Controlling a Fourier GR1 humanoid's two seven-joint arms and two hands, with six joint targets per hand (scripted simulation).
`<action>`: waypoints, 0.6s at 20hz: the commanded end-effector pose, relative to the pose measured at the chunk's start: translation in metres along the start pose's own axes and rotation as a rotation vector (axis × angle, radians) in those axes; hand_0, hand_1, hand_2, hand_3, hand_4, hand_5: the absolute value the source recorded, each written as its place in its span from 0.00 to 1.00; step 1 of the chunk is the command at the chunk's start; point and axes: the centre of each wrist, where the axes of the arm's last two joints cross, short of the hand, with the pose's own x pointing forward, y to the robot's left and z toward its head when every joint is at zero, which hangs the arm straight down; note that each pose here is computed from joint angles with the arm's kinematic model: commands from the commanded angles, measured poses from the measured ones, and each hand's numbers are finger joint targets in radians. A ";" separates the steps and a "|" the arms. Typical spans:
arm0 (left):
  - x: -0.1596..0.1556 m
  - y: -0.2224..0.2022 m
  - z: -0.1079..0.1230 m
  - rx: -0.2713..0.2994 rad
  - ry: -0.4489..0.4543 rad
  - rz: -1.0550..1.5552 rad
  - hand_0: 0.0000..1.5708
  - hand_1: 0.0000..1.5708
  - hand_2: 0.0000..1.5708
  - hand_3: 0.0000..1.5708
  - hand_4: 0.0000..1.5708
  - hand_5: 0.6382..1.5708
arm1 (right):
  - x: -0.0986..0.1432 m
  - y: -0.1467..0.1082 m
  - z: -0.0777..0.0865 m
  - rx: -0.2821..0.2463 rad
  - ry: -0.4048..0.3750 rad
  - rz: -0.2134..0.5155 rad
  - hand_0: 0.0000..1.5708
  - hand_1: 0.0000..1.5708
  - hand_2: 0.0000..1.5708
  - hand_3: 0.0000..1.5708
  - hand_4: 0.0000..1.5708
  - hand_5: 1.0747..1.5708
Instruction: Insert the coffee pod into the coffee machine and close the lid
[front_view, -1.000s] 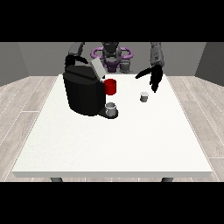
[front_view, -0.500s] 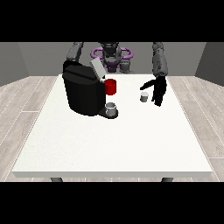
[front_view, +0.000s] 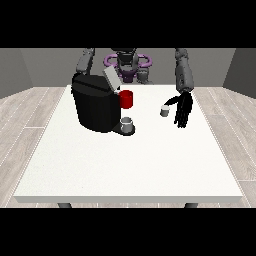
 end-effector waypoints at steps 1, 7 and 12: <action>-0.012 -0.010 -0.004 -0.011 0.028 -0.024 0.00 0.00 0.00 0.00 0.00 1.00 | 0.002 0.007 0.006 0.015 -0.008 -0.006 0.00 0.00 0.00 0.00 0.24 1.00; 0.001 -0.019 -0.013 -0.114 0.053 -0.001 0.00 0.00 0.06 0.00 0.00 1.00 | -0.004 -0.002 -0.004 -0.004 0.072 0.006 0.00 0.00 0.00 0.00 0.26 1.00; -0.006 0.001 -0.011 -0.073 0.012 -0.037 0.44 0.44 0.55 0.50 0.00 1.00 | 0.006 0.014 -0.005 -0.029 0.024 -0.006 0.00 0.00 0.00 0.00 0.26 1.00</action>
